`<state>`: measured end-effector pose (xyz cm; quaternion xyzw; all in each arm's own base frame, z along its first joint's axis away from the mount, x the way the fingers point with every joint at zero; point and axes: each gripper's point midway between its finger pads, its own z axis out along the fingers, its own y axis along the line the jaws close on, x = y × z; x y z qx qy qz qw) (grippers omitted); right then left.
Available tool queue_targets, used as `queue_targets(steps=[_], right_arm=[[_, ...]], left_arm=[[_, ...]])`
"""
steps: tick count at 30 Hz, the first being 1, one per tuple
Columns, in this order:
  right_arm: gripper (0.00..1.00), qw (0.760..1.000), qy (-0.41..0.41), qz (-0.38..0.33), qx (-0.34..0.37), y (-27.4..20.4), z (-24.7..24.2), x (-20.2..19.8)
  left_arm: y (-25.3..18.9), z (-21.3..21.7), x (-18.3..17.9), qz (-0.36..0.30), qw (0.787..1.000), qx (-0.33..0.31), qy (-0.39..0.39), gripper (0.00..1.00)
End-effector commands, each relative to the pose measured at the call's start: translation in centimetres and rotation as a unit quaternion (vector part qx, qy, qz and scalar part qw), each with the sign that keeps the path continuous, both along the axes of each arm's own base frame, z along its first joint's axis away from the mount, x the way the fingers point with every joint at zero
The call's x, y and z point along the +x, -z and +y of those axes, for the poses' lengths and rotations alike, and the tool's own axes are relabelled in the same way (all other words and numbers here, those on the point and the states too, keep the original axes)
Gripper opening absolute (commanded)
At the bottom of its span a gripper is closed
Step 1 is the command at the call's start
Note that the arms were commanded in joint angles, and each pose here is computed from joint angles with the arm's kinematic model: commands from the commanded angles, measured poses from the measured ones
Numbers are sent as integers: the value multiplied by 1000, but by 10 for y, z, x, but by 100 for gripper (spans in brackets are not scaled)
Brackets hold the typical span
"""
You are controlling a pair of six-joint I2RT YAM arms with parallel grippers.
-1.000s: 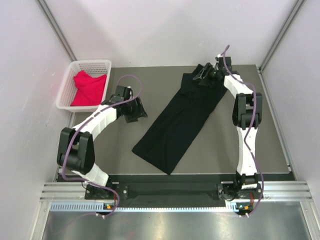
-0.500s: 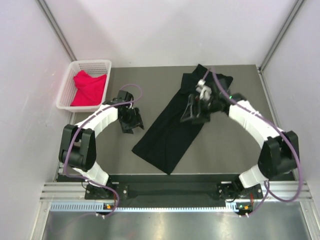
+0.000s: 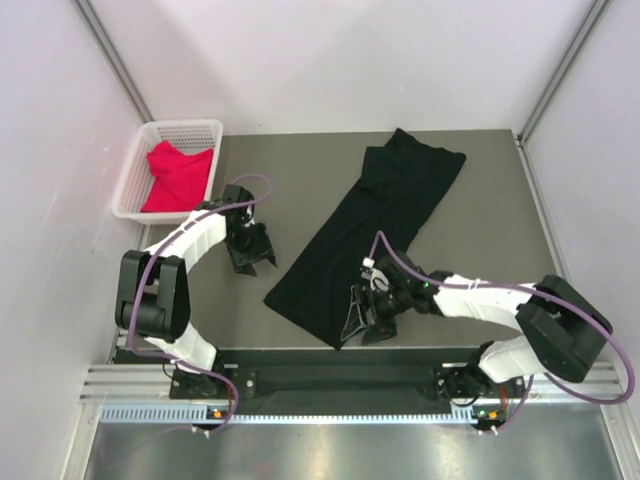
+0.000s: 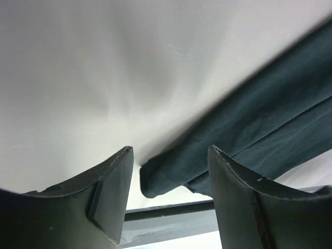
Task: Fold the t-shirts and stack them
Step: Fold the tshirt
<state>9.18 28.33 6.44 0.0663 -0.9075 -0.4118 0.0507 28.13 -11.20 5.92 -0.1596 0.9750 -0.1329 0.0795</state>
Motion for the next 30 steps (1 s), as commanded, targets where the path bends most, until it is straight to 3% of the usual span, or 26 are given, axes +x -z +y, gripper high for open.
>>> queue_targets(steps=[1,5,7,10,25,30], right_arm=[[72,992,107,-9,72,-21,32,13],[70,977,199,-7,72,-26,41,24],[61,968,240,-2,65,-29,49,26],[56,967,248,5,52,-33,65,21],[57,957,282,38,-64,12,42,-2],[57,949,303,54,-65,20,38,-3]], left_arm=[[-3,2,-7,9,1000,-9,2,64],[-4,9,-8,7,1000,9,-19,64],[-5,11,-10,11,999,12,-32,64],[-9,9,-11,9,999,6,-40,63],[-20,28,-15,-1,997,55,-58,62],[-22,27,-13,-4,997,51,-58,61]])
